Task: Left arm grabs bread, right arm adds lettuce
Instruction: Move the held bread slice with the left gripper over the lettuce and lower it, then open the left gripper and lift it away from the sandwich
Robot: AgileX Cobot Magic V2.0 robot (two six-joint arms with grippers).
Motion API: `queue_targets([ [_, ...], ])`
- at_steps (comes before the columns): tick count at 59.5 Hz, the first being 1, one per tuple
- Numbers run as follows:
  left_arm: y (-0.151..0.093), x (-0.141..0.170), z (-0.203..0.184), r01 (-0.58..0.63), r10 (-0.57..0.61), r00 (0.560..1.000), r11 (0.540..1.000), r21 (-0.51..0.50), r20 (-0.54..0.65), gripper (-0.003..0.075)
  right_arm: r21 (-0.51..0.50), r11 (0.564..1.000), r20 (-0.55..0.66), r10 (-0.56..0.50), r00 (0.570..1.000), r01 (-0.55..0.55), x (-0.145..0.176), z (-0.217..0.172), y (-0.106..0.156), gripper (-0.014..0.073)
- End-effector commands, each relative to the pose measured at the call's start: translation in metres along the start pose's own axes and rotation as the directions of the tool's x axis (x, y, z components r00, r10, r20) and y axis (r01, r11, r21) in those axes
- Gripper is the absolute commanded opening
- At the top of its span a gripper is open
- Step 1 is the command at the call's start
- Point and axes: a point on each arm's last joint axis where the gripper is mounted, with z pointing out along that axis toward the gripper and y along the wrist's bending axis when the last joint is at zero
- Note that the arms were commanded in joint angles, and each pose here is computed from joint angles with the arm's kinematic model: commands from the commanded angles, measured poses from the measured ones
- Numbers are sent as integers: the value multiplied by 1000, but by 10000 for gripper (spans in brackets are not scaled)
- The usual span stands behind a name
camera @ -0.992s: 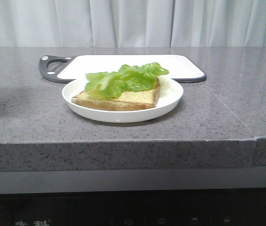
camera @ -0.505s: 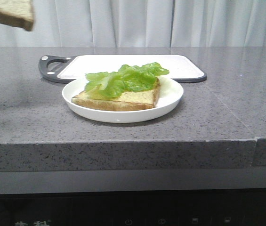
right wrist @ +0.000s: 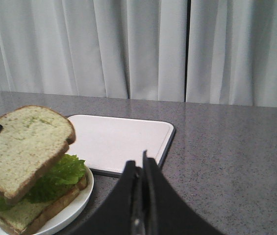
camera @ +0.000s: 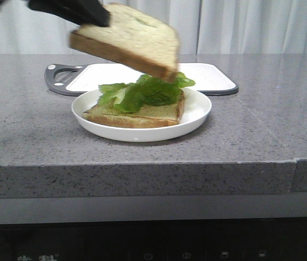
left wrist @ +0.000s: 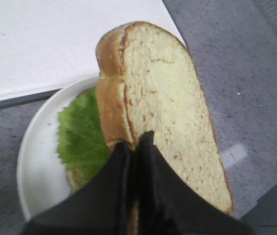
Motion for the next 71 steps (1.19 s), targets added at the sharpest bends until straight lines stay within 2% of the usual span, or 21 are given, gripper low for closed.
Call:
queue_targets([
  [1, -11, -22, -1, 34, -44, 995, 992, 125, 84, -20, 24, 1000, 102, -6, 995, 4, -16, 0, -1, -70],
  [6, -3, -23, 9, 86, -96, 993, 986, 140, 69, -20, 24, 1000, 102, -6, 995, 4, -16, 0, -1, -70],
  [19, 16, -18, 21, 134, -133, 991, 982, 130, -15, -20, 24, 1000, 102, -6, 995, 4, -16, 0, -1, -70],
  [42, 23, -16, 19, 106, -101, 994, 988, 109, -45, -8, 24, 1000, 102, -6, 995, 4, -16, 0, -1, -70],
  [47, 24, -15, 19, 92, -87, 995, 990, 102, -53, 75, 24, 1000, 102, -6, 995, 4, -16, 0, -1, -70],
  [59, 25, -15, 19, 80, -75, 996, 992, 94, -57, 339, 24, 1000, 102, -6, 995, 4, -16, 0, -1, -70],
  [65, 24, -15, 18, 77, -72, 996, 993, 93, -56, 408, 24, 1000, 101, -6, 995, 4, -16, 0, -1, -70],
  [71, 23, -16, 15, 65, -61, 997, 994, 92, -48, 424, 22, 1000, 95, -6, 995, 4, -16, 0, -1, -70],
])
